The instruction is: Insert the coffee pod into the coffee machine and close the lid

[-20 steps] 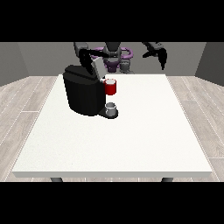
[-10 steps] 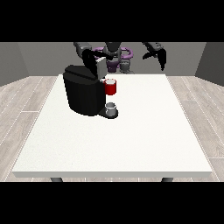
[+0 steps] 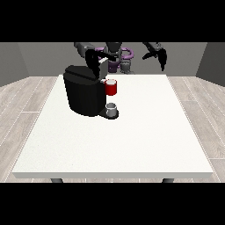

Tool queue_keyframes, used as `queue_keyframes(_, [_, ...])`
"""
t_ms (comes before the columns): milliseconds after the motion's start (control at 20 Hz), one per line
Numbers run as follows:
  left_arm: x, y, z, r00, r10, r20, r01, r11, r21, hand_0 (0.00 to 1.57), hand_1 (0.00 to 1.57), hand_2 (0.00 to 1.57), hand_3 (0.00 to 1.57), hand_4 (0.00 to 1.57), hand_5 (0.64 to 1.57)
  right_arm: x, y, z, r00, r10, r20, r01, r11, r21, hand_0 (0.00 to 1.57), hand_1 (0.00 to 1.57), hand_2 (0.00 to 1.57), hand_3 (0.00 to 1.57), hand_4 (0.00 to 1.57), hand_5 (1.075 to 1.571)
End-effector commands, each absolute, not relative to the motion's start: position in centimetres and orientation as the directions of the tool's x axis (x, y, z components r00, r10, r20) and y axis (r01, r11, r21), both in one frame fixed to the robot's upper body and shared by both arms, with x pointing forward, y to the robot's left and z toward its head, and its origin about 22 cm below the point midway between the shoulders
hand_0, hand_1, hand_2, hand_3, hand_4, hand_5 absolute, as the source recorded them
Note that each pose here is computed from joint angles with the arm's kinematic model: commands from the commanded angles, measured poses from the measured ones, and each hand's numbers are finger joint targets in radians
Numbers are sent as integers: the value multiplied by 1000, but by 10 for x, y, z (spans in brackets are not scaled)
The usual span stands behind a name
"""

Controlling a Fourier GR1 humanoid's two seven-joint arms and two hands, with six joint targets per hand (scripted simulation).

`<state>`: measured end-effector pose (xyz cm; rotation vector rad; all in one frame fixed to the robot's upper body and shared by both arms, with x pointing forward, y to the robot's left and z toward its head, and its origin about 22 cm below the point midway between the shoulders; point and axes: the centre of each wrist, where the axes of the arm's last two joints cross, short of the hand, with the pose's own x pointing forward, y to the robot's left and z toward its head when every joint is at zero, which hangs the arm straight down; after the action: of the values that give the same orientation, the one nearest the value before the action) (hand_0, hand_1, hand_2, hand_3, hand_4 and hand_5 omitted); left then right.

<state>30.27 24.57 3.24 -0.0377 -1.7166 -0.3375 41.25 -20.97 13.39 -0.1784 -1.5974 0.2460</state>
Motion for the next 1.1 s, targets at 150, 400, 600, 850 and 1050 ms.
queue_keyframes(150, [318, 237, 55, -229, -151, 962, 258, 943, 210, 0, 0, 0, 0, 439, 1571, 415, -165, 186, -275, 340, 899, -95, 921, -377, 0, 0, 0, 0, 219, 1571])
queue_keyframes(400, [323, 234, 58, -287, -132, 949, 297, 929, 219, 0, 0, 0, 0, 429, 1571, 414, -169, 219, -286, 352, 891, -31, 926, -376, 0, 0, 0, 0, 160, 1571])
queue_keyframes(600, [323, 217, 61, -286, -117, 951, 348, 912, 216, 0, 0, 0, 0, 444, 1571, 408, -178, 228, -273, 377, 885, -6, 920, -393, 0, 0, 0, 0, 146, 1571])
queue_keyframes(850, [333, 212, 72, -335, -114, 935, 353, 905, 237, 0, 0, 0, 0, 426, 1571, 397, -186, 265, -301, 406, 863, 70, 912, -405, 0, 0, 0, 0, 0, 1571])
queue_keyframes(1050, [335, 199, 75, -347, -82, 934, 413, 881, 231, 0, 0, 0, 0, 352, 1571, 387, -198, 289, -286, 423, 860, 100, 906, -412, 0, 0, 0, 0, 0, 1571])
